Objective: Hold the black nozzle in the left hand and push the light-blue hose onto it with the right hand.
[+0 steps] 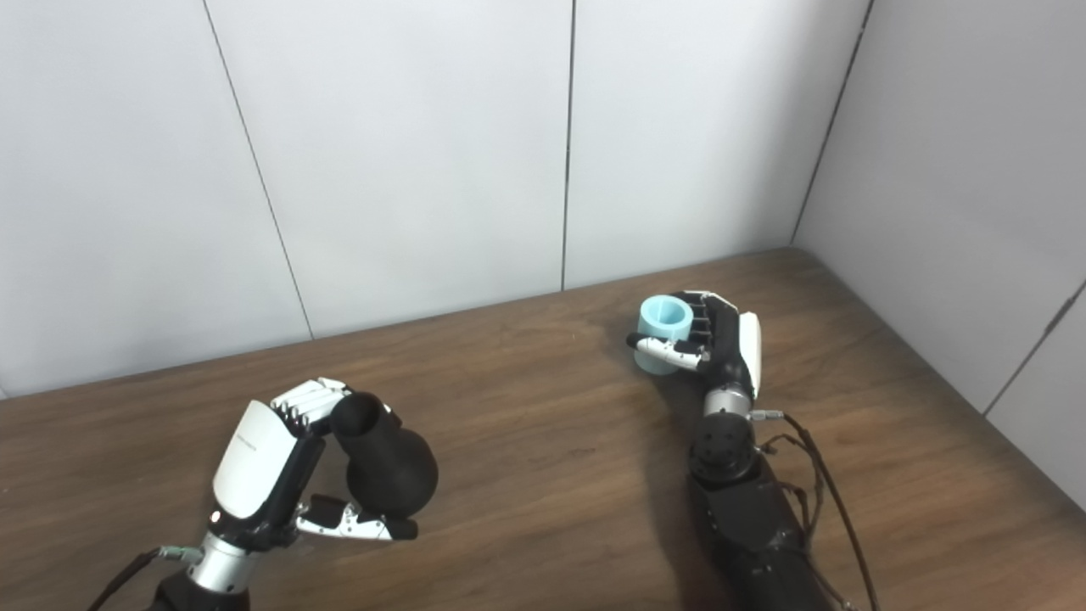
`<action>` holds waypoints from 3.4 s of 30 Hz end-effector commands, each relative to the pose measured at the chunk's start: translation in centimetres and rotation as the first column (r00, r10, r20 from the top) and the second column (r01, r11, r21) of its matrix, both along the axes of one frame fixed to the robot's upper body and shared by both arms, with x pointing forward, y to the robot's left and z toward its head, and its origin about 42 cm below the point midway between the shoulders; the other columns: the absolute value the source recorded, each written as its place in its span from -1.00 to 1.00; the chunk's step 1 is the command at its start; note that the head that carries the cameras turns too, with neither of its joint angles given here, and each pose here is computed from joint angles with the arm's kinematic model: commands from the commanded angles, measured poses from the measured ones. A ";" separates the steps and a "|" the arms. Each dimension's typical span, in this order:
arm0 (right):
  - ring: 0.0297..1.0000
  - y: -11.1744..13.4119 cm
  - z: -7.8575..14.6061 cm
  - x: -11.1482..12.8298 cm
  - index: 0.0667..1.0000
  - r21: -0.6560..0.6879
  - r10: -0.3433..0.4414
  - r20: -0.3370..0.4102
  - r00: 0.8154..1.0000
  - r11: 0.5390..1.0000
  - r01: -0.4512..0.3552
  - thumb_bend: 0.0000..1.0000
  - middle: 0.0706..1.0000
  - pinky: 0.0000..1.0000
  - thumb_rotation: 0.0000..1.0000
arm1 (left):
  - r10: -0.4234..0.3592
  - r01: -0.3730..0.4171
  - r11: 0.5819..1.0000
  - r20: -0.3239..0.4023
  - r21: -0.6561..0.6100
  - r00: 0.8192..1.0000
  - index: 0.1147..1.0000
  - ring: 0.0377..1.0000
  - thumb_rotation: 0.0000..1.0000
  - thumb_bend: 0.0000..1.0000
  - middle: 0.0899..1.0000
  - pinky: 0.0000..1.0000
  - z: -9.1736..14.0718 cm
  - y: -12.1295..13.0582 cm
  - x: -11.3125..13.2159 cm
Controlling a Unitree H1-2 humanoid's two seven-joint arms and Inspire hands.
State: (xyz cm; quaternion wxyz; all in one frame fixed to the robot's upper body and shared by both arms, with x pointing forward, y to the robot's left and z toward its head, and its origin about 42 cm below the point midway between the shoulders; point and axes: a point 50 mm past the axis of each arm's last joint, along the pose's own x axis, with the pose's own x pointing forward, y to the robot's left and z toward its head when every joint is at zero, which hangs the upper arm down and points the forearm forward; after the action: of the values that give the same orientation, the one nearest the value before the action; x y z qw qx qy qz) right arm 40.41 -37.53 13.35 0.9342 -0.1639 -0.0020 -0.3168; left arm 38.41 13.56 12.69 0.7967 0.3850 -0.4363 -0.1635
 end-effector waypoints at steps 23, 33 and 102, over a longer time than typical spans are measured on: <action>-0.14 0.0 2.7 0.8 -0.13 -0.046 0.030 0.158 0.987 0.999 -0.023 0.06 -0.09 -0.20 -1.00 | 0.124 -0.093 0.985 -0.229 0.145 0.966 -0.13 -0.12 -1.00 0.01 -0.18 0.22 -9.7 5.5 -6.4; -0.09 0.1 2.9 0.8 -0.14 -0.047 0.038 0.154 0.987 0.998 -0.031 0.05 -0.07 -0.15 -1.00 | 0.128 -0.093 0.984 -0.233 0.153 0.964 -0.14 -0.12 -1.00 0.01 -0.17 0.23 -9.8 5.5 -6.4; -0.19 16.0 17.7 -8.8 -0.06 -0.193 0.656 0.434 0.617 0.737 -0.648 0.04 -0.12 -0.31 -1.00 | 0.184 -0.080 0.949 -0.329 0.306 0.926 -0.11 -0.07 -1.00 0.01 -0.21 0.27 -13.1 1.5 -6.5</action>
State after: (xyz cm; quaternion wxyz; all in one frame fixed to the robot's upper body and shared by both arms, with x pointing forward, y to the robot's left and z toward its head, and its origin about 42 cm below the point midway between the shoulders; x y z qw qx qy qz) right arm 32.29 -22.53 26.97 0.9741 -0.0863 -0.2083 -0.0136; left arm 40.94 12.23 11.78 0.7594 0.4798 -0.3984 -0.1852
